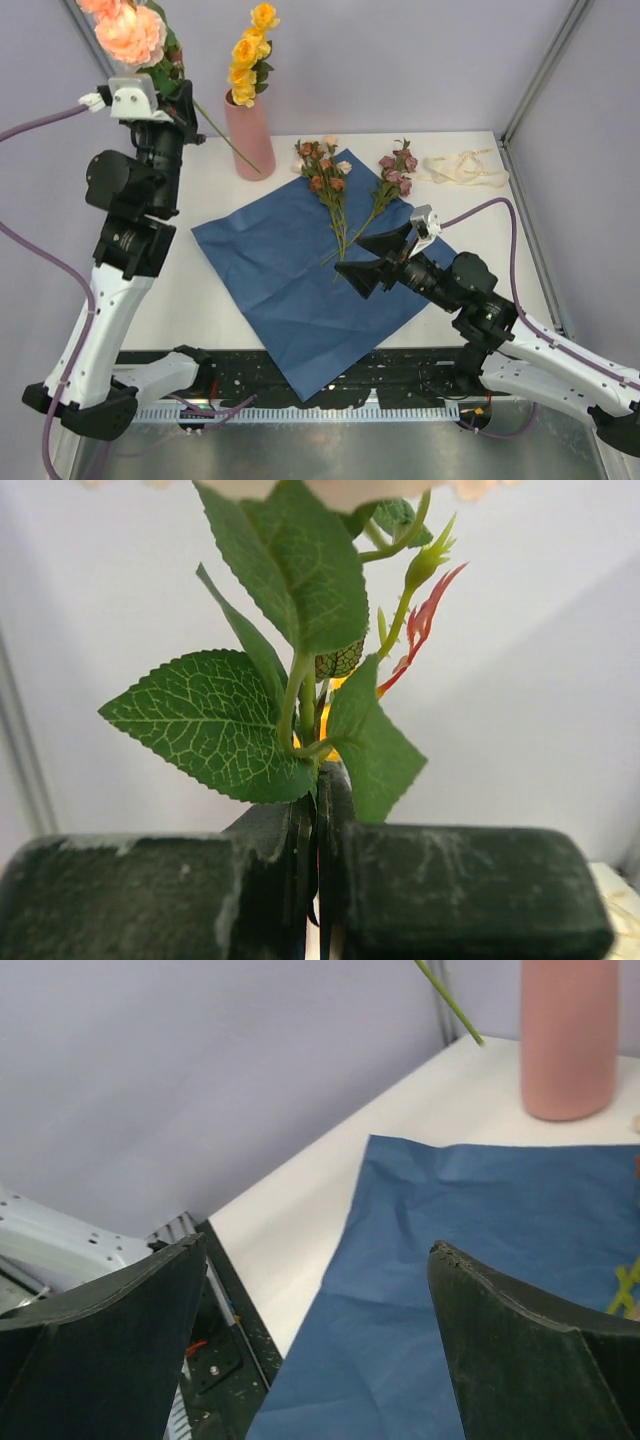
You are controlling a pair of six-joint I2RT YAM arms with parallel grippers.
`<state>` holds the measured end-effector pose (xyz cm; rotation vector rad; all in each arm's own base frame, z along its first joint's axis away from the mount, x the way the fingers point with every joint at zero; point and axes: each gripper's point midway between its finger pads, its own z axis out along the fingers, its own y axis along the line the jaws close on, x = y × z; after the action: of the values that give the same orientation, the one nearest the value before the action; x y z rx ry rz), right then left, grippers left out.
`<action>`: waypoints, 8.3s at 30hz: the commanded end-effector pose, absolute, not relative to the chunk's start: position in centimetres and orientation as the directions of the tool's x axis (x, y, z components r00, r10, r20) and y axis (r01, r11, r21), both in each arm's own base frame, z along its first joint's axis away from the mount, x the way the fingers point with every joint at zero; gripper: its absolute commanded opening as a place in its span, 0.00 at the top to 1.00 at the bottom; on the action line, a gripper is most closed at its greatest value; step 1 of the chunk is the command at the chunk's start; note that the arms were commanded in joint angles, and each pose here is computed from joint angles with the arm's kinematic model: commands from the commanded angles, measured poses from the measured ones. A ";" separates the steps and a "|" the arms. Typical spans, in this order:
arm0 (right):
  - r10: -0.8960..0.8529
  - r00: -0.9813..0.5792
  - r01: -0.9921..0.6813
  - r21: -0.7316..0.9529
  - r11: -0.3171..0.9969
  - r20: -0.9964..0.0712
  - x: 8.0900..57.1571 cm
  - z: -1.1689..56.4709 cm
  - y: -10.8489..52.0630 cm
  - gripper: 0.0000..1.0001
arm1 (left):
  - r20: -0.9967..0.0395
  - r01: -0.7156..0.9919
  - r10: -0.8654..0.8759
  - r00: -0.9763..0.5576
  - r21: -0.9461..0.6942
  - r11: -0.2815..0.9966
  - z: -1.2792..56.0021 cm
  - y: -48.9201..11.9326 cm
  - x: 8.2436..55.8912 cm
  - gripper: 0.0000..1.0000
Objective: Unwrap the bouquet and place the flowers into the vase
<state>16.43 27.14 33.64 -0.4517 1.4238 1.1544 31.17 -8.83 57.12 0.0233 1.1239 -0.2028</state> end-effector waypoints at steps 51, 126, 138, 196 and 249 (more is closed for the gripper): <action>0.261 -0.232 -0.738 0.344 0.580 -0.937 20.0 31.5 28.0 0.05 | -0.946 -0.079 -0.009 0.325 -0.036 0.996 53.2 -5.5 56.2 1.00; 0.387 -0.596 0.155 0.371 0.915 -0.704 44.3 10.1 20.0 0.45 | -0.949 0.563 -0.071 -0.307 -0.241 0.791 27.9 -14.5 22.4 0.01; 0.491 -0.568 0.338 0.356 0.871 -0.660 46.0 7.5 18.1 0.46 | -0.947 0.559 -0.069 -0.314 -0.243 0.793 27.6 -14.5 22.5 0.00; 0.005 -0.178 -0.126 0.028 0.992 -0.984 39.9 30.1 21.7 0.94 | -0.953 0.616 -0.097 -0.287 -0.261 0.744 29.2 -15.6 22.0 0.02; 0.398 -0.246 -0.896 0.364 0.255 -0.884 18.0 36.8 32.5 0.05 | -0.928 0.822 -0.366 -0.065 -0.258 0.507 42.6 -22.6 24.7 1.00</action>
<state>17.93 35.21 35.12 -0.6295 1.3521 1.3993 21.59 -25.20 38.73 0.5350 1.4369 -1.3385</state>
